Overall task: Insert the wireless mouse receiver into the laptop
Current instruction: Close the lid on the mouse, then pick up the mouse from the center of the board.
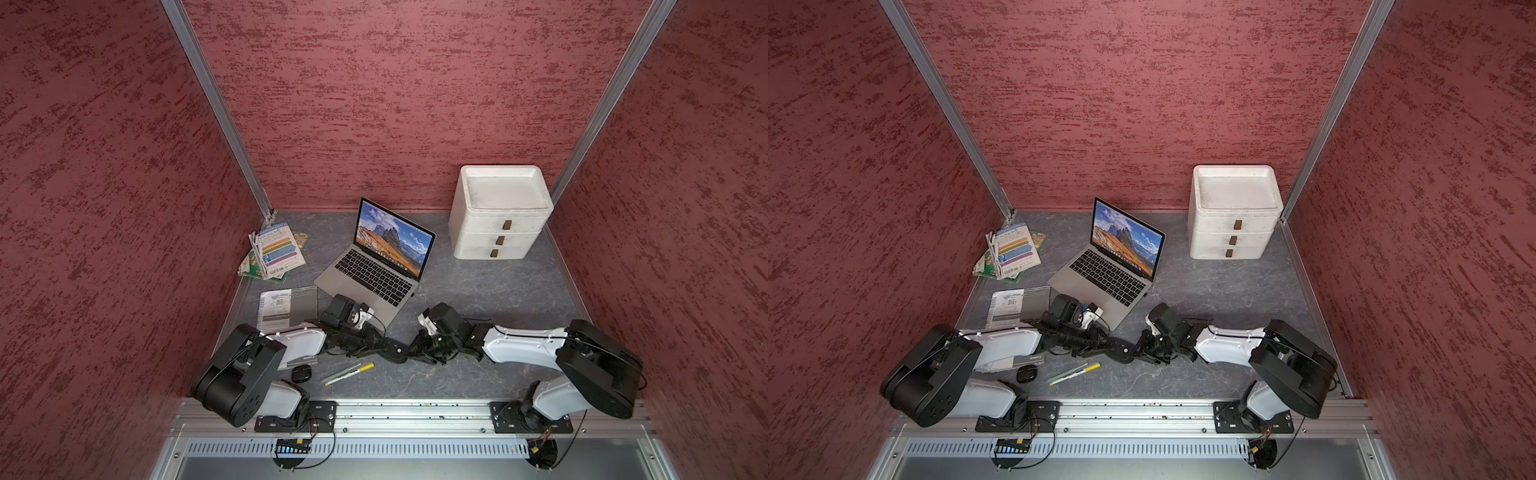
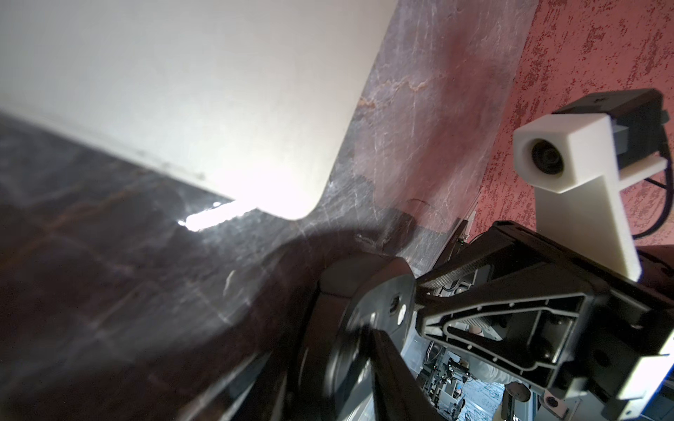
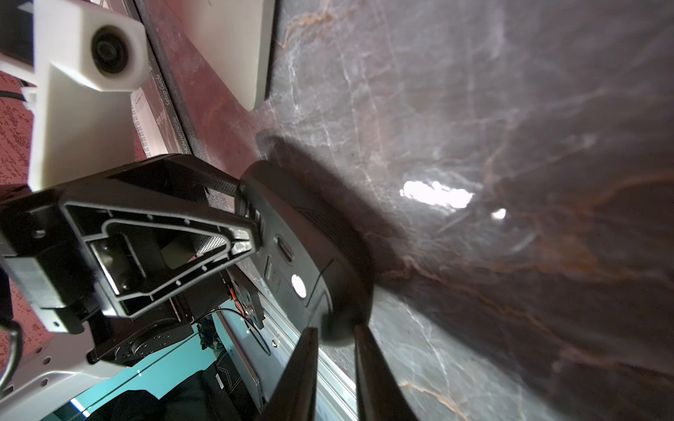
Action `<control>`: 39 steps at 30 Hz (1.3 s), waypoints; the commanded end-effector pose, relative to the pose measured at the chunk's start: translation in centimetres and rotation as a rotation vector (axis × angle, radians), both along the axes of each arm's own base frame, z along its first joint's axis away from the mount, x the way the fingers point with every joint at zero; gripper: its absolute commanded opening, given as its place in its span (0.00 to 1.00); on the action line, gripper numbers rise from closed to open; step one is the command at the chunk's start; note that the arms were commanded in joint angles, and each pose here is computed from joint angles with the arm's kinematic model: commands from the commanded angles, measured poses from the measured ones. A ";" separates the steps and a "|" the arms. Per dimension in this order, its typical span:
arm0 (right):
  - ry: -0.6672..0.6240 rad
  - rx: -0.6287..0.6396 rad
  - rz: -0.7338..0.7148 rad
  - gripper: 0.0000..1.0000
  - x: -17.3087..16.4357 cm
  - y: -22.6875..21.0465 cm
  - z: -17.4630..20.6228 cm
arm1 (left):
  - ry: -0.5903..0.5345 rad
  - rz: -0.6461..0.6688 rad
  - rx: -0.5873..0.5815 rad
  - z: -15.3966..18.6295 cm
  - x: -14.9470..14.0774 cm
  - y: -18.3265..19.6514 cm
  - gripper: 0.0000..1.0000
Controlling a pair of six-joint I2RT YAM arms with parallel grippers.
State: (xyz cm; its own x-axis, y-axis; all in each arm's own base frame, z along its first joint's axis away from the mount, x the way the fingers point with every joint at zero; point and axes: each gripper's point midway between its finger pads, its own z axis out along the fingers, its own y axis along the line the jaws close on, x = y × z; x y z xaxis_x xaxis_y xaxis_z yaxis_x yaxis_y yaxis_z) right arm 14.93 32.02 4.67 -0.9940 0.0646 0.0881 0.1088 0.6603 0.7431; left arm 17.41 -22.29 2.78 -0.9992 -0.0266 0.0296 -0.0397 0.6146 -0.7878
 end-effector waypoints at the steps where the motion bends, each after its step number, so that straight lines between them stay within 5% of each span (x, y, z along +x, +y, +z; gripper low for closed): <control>1: -0.020 0.021 0.003 0.22 0.5 0.7 0.3 | 0.080 -0.003 0.081 -2.2 -2.0 0.9 0.35; 25: -0.049 0.024 -0.009 0.20 2.0 1.4 0.4 | 0.066 -0.043 0.032 -2.2 -3.9 -0.7 0.28; 33: -0.224 0.090 0.070 0.65 1.5 -3.4 2.5 | -0.200 -0.097 -0.122 1.1 -1.7 -2.1 0.27; 39: -0.347 0.361 0.296 0.71 -0.2 -1.3 4.1 | -0.367 -0.126 -0.301 4.5 -0.8 -3.5 0.27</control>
